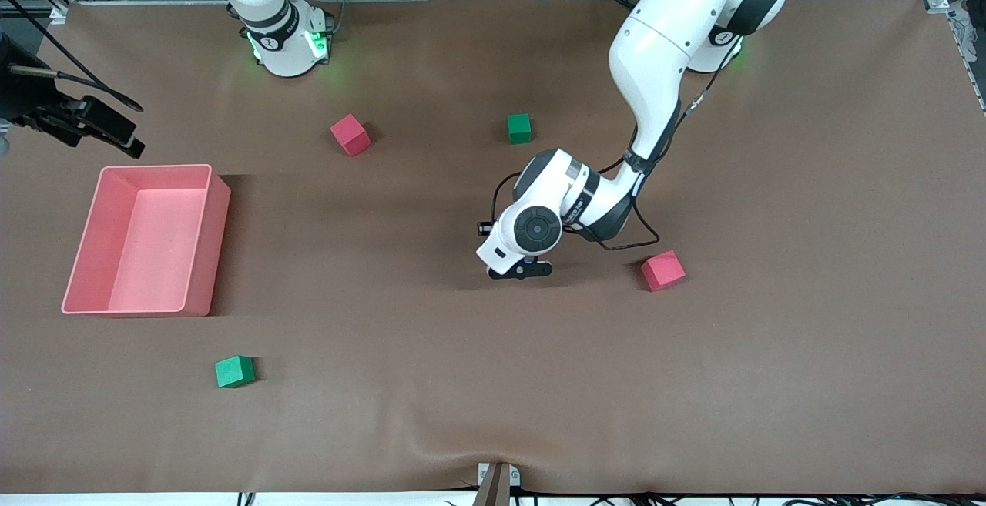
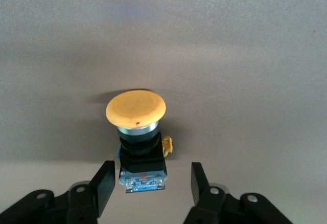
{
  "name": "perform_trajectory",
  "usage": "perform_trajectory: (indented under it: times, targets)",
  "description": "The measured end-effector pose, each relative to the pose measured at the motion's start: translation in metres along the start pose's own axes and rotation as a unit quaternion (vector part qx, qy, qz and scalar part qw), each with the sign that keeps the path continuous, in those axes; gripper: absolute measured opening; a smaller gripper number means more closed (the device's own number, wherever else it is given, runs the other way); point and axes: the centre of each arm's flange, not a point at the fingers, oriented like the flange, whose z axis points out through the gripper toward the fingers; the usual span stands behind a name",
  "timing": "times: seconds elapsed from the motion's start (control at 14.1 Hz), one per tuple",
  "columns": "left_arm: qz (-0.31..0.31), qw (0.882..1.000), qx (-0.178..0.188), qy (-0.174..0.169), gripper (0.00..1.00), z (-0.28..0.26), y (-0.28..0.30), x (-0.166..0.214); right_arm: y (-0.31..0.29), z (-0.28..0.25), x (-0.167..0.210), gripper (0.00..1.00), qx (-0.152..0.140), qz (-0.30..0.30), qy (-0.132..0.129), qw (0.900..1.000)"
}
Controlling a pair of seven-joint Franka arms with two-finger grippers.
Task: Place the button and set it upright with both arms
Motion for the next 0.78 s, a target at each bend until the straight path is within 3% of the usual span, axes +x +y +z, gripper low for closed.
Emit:
perform_trajectory:
  times: [0.71,0.78]
  targets:
    - [-0.003,1.000,-0.002,0.005,0.62,0.0024,-0.0027,0.0049,0.0015,-0.0111,0.0001,1.00,-0.009,-0.010,0.013,1.000]
    - [-0.004,1.000,-0.002,0.005,0.56,0.0024,-0.0028,0.0049,0.0018,-0.0110,0.0000,1.00,-0.011,-0.011,0.013,1.000]
